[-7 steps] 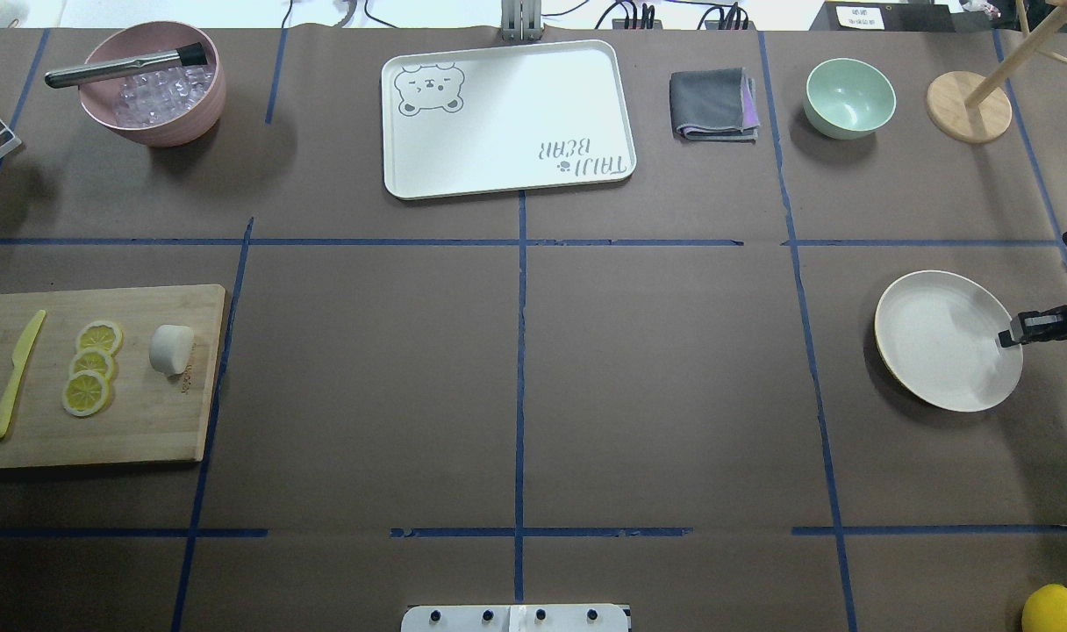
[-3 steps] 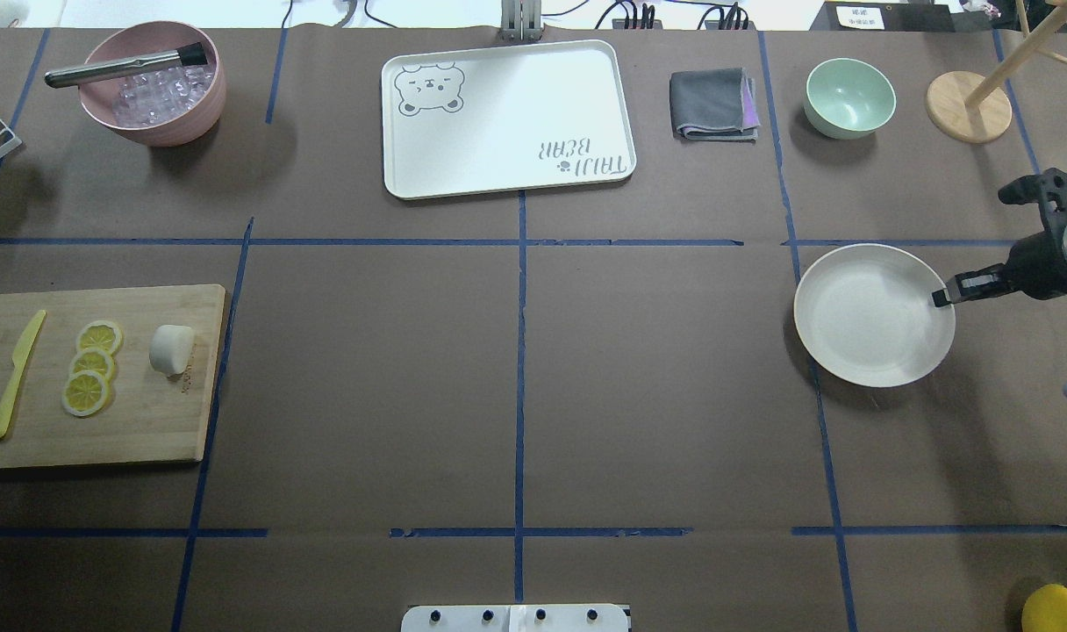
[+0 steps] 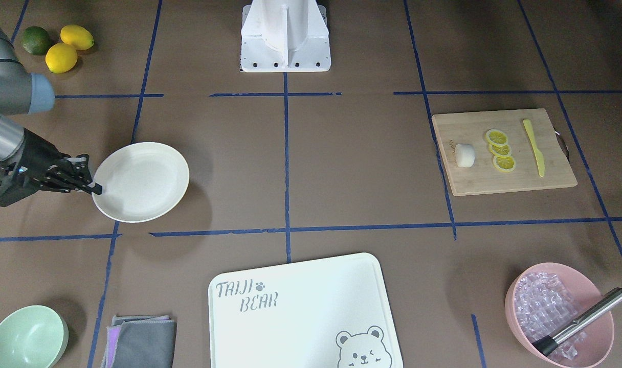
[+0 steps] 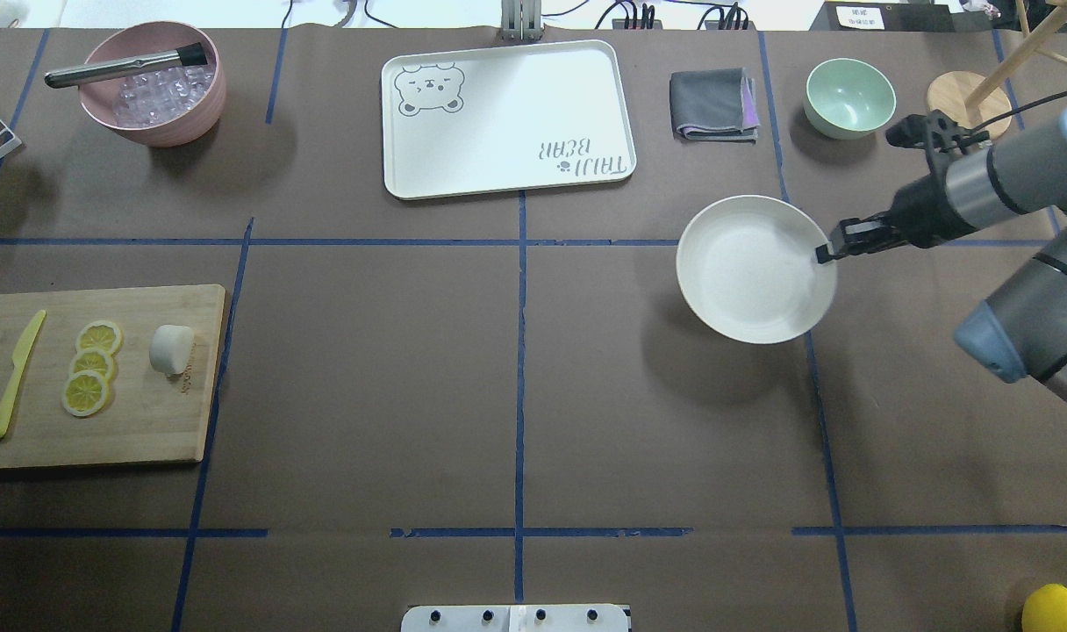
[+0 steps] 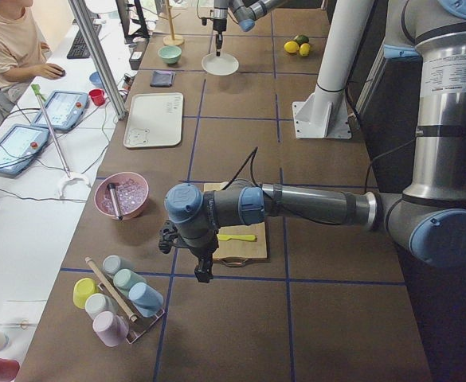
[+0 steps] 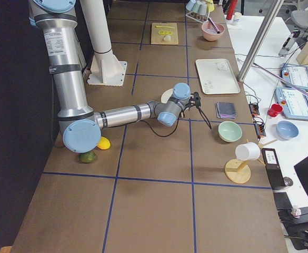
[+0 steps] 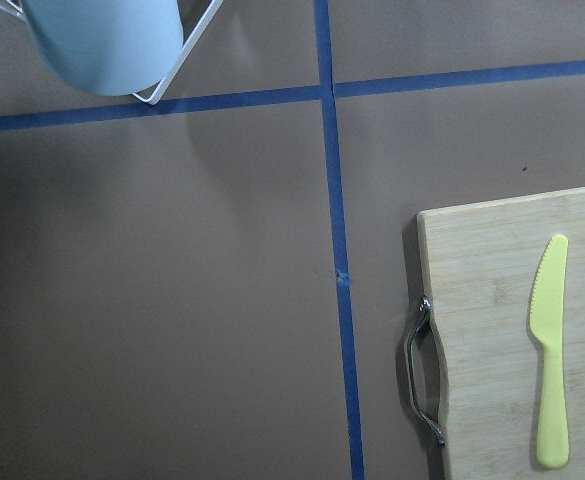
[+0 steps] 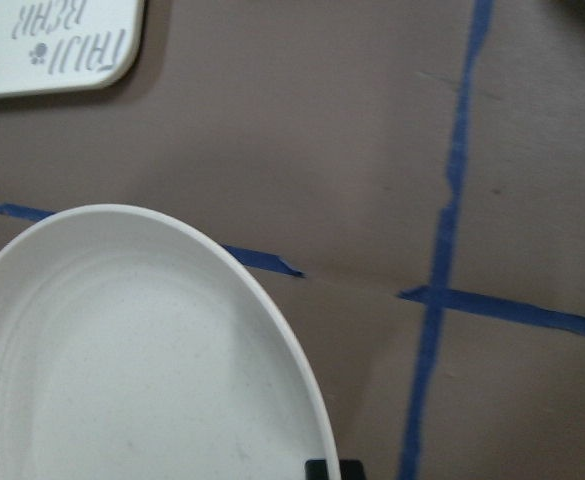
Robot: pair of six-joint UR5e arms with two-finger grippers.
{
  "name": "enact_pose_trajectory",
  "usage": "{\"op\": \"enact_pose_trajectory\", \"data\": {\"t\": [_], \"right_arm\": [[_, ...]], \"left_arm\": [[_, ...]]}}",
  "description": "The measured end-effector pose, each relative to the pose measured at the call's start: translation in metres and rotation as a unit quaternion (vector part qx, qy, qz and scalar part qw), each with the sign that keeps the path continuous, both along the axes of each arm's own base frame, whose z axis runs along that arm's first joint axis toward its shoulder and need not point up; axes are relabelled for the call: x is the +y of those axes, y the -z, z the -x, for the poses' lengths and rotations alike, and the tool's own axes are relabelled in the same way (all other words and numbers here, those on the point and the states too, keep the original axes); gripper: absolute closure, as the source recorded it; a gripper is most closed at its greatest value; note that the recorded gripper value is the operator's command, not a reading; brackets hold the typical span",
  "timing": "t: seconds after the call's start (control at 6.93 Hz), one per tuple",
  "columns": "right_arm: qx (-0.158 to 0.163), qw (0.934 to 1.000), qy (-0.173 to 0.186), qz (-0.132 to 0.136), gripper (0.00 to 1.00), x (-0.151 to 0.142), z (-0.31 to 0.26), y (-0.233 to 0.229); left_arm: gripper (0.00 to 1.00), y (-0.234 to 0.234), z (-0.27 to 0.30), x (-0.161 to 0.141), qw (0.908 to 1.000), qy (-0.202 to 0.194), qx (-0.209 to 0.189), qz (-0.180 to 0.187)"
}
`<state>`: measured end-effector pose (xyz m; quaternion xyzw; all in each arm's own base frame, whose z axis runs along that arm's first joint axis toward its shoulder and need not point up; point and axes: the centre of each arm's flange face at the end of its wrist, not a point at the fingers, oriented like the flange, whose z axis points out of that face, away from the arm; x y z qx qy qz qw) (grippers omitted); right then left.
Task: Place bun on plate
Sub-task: 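Slide the white plate with the right gripper toward the table center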
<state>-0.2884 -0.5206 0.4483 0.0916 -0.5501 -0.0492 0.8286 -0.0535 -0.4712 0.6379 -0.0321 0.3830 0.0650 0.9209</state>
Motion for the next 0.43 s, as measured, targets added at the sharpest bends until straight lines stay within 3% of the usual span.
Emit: {"op": "enact_pose_trajectory", "data": {"t": [0.43], "right_arm": [[-0.001,0.9992,-0.022,0.034,1.0,0.013,0.132,0.104]], "left_arm": [[0.0,0.0,0.0,0.0,1.0,0.0,0.0,0.0]]}}
